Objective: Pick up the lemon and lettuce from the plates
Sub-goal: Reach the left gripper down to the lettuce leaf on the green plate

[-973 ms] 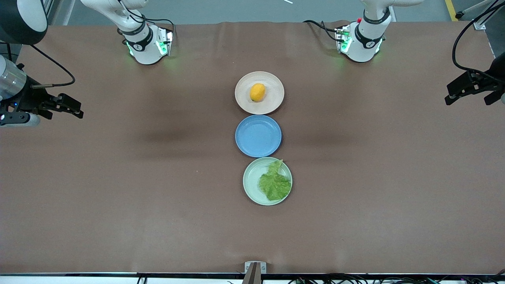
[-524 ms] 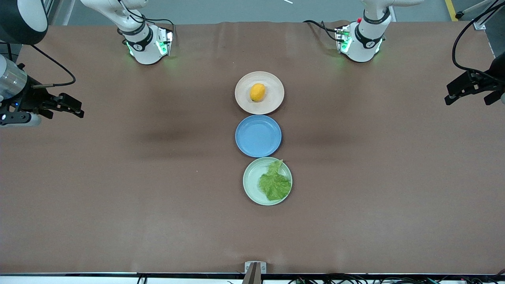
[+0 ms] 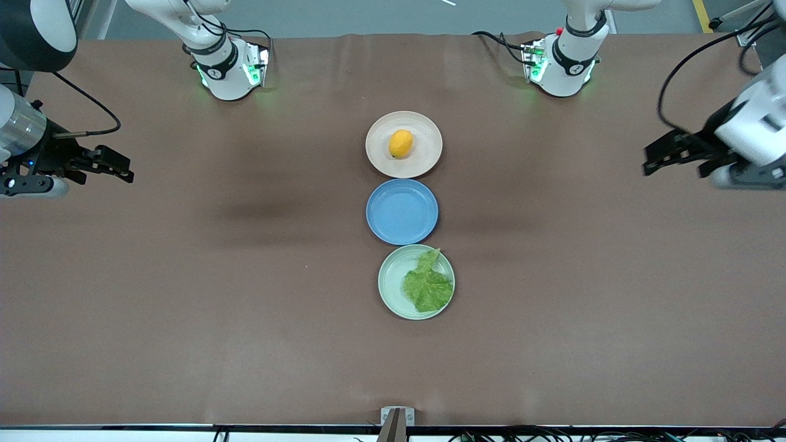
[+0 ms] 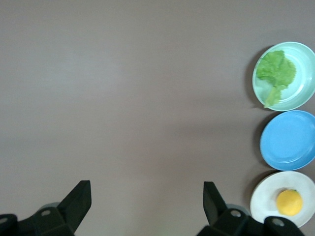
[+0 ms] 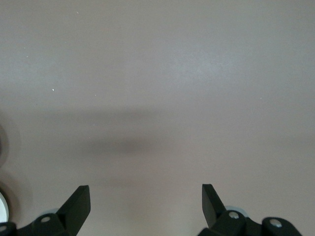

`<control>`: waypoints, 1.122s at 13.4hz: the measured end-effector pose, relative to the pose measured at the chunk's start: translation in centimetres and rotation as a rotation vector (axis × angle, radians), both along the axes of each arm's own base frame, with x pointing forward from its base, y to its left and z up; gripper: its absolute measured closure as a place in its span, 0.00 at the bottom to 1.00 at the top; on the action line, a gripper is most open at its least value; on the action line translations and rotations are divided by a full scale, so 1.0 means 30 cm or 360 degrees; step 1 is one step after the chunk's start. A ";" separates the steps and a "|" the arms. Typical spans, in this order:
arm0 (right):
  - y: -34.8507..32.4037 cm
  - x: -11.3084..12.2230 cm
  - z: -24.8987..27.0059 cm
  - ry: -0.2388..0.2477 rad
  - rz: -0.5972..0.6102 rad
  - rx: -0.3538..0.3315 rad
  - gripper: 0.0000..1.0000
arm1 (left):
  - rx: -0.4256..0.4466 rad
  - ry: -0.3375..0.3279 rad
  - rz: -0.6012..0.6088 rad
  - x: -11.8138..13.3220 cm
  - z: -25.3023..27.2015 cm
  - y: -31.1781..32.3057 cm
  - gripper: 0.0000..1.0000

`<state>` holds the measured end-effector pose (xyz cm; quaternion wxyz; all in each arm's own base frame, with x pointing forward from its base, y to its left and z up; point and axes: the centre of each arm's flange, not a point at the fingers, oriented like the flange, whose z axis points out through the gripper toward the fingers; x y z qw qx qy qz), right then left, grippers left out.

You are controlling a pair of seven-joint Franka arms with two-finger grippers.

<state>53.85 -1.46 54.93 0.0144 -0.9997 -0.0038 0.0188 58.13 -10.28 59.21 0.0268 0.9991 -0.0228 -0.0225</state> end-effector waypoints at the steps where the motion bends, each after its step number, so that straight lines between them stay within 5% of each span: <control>1: 0.001 0.000 0.000 0.0000 0.0001 0.0000 0.00 | -0.0009 0.0022 0.0009 0.034 -0.083 -0.086 0.00; 4: 0.002 -0.004 0.007 -0.0002 0.0002 0.0001 0.00 | 0.0004 0.0042 0.0133 0.121 -0.374 -0.361 0.00; 8: 0.007 -0.007 0.014 -0.0006 0.0005 0.0001 0.00 | -0.0035 -0.0058 0.0422 0.164 -0.720 -0.677 0.00; 15: 0.010 -0.010 0.014 0.0005 0.0009 0.0001 0.00 | -0.0206 -0.0218 0.0905 0.210 -1.051 -0.901 0.00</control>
